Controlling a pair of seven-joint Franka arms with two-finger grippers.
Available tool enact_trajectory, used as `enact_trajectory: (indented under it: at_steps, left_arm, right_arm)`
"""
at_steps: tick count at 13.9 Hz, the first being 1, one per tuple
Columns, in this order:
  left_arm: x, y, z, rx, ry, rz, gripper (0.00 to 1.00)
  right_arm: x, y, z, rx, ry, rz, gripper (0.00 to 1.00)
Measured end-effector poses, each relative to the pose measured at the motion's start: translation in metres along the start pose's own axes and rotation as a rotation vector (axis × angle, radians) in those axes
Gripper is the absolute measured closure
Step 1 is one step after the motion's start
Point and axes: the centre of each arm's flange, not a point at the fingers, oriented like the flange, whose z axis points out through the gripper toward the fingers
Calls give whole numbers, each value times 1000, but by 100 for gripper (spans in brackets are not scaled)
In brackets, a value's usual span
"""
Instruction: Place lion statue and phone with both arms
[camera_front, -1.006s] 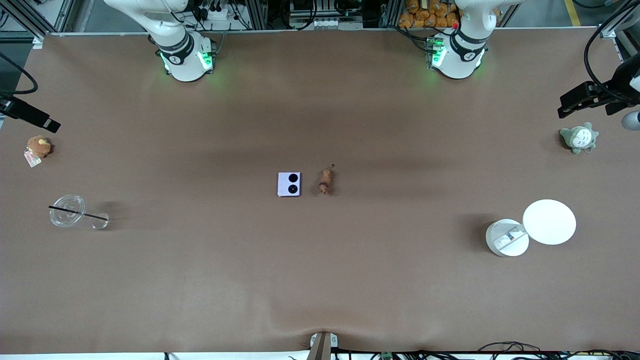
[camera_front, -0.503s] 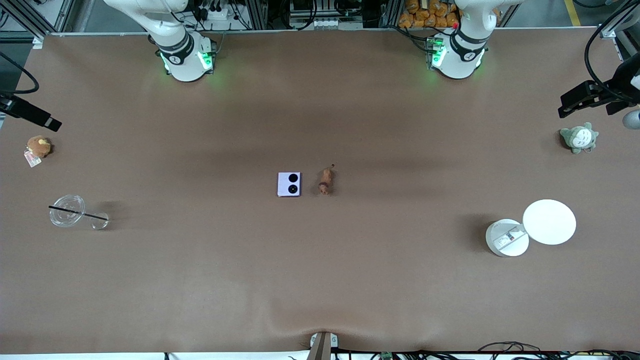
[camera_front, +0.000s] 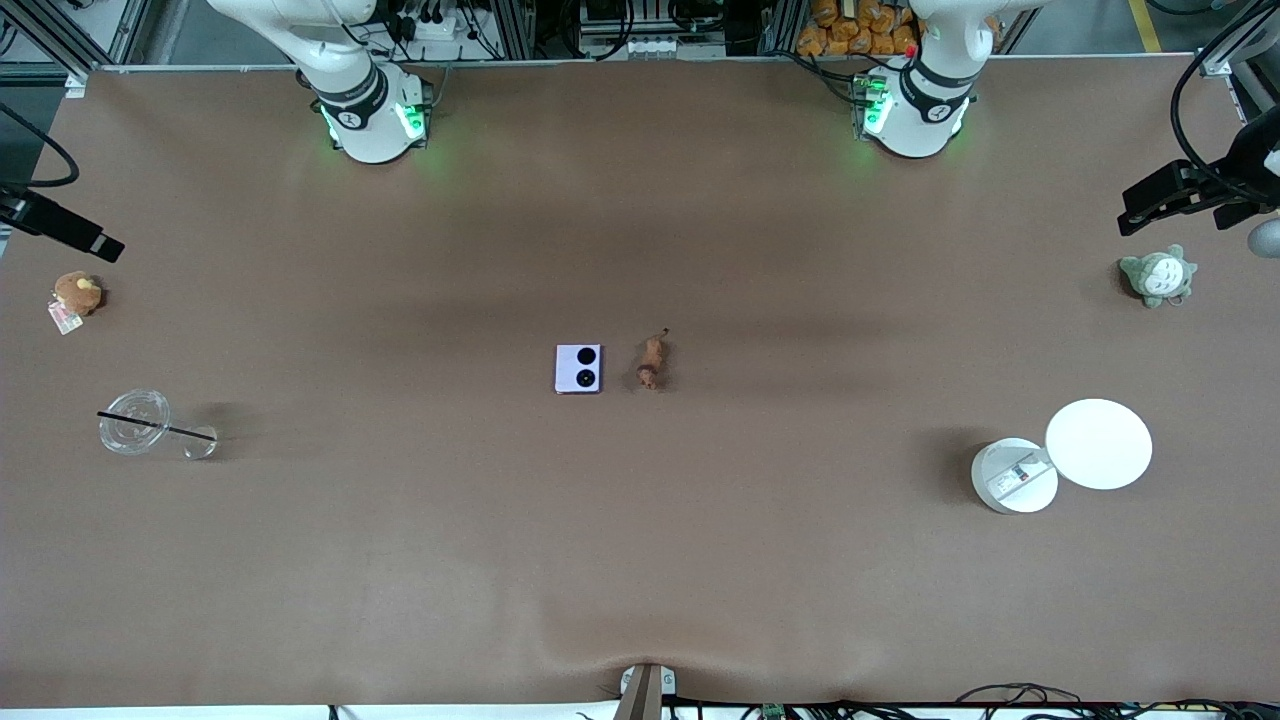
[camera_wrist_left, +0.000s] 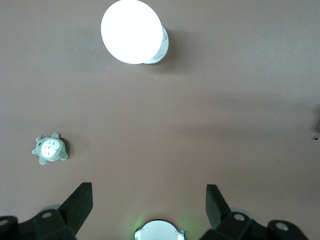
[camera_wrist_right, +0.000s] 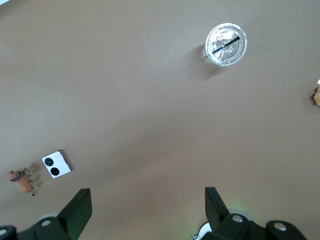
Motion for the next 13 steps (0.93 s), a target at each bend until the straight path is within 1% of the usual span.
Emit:
enact_trajectory:
  at_steps: [3, 4, 8, 13]
  left_arm:
    - [0, 0, 0, 0, 0, 0, 0]
    - [0, 0, 0, 0, 0, 0, 0]
    - [0, 0, 0, 0, 0, 0, 0]
    - [1, 5, 3, 0, -6, 10, 0]
  right_arm:
    - [-3, -7, 1, -56, 19, -20, 0]
    - [-5, -13, 1, -67, 23, -32, 0]
    - [-6, -16, 1, -79, 23, -119, 0]
    - [-5, -14, 1, -80, 22, -132, 0]
